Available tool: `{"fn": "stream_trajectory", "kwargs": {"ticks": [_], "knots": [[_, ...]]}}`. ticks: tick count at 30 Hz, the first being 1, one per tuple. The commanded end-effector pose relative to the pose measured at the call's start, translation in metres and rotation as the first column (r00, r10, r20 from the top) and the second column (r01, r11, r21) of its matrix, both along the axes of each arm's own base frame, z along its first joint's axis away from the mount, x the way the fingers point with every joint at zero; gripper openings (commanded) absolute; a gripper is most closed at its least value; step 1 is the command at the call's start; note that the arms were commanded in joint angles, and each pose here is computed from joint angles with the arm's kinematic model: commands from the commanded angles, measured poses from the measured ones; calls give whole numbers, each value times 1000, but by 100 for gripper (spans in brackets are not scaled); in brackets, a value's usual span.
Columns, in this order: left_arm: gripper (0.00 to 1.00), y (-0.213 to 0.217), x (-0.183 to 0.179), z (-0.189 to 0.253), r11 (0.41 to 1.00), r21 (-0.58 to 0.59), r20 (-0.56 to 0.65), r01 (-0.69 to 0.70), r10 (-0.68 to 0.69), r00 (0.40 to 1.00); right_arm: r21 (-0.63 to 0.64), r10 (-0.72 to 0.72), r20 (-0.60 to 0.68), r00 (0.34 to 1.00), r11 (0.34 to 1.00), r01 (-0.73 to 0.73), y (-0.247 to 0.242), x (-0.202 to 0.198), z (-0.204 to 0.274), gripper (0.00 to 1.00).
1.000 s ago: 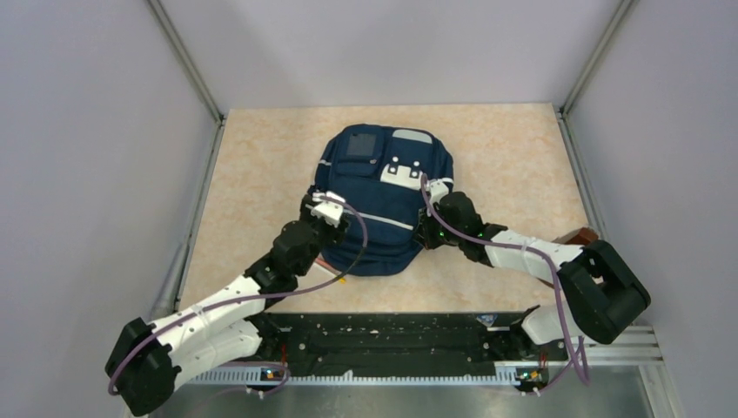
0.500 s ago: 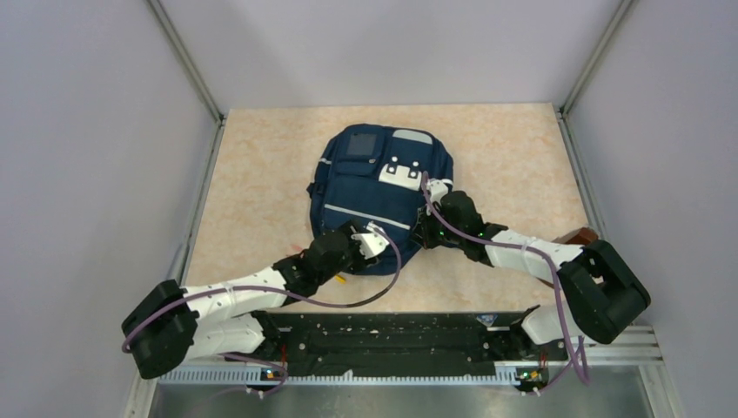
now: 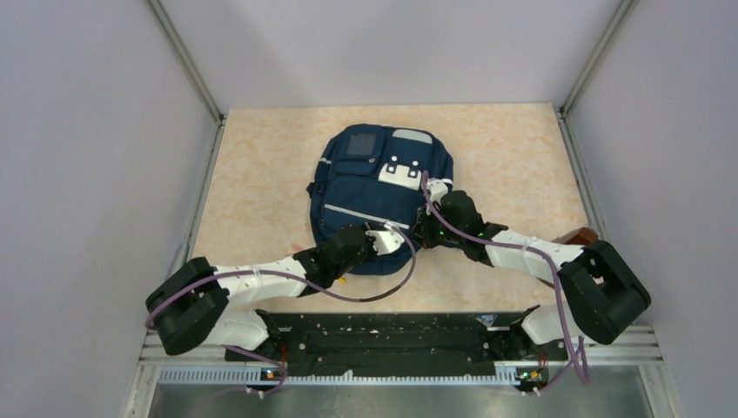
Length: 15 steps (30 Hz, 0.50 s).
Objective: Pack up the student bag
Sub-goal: Unzip the student bag at the center of the board.
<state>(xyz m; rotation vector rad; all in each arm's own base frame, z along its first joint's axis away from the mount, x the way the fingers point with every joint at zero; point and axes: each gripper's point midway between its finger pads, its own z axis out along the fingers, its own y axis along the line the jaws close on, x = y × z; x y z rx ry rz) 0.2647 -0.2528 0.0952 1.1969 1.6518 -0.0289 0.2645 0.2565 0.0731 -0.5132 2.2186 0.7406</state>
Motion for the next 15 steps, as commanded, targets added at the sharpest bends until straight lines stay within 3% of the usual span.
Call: {"fn": "stream_trajectory", "kwargs": {"ticks": [1,5,11,15], "knots": [[32,-19,17,28,998,-60,72,7,-2,997,60,7,88,996,998,-13,11,15,39,0],[0,-35,17,29,995,-93,43,43,-39,998,23,-23,98,995,1000,21,3,24,42,0],[0,-70,21,40,962,-273,-96,-14,-13,995,-40,-52,122,991,998,57,-9,30,43,0],[0,-96,29,36,949,-312,-188,-46,-14,982,-56,-56,107,993,997,62,-17,21,47,0]]}}
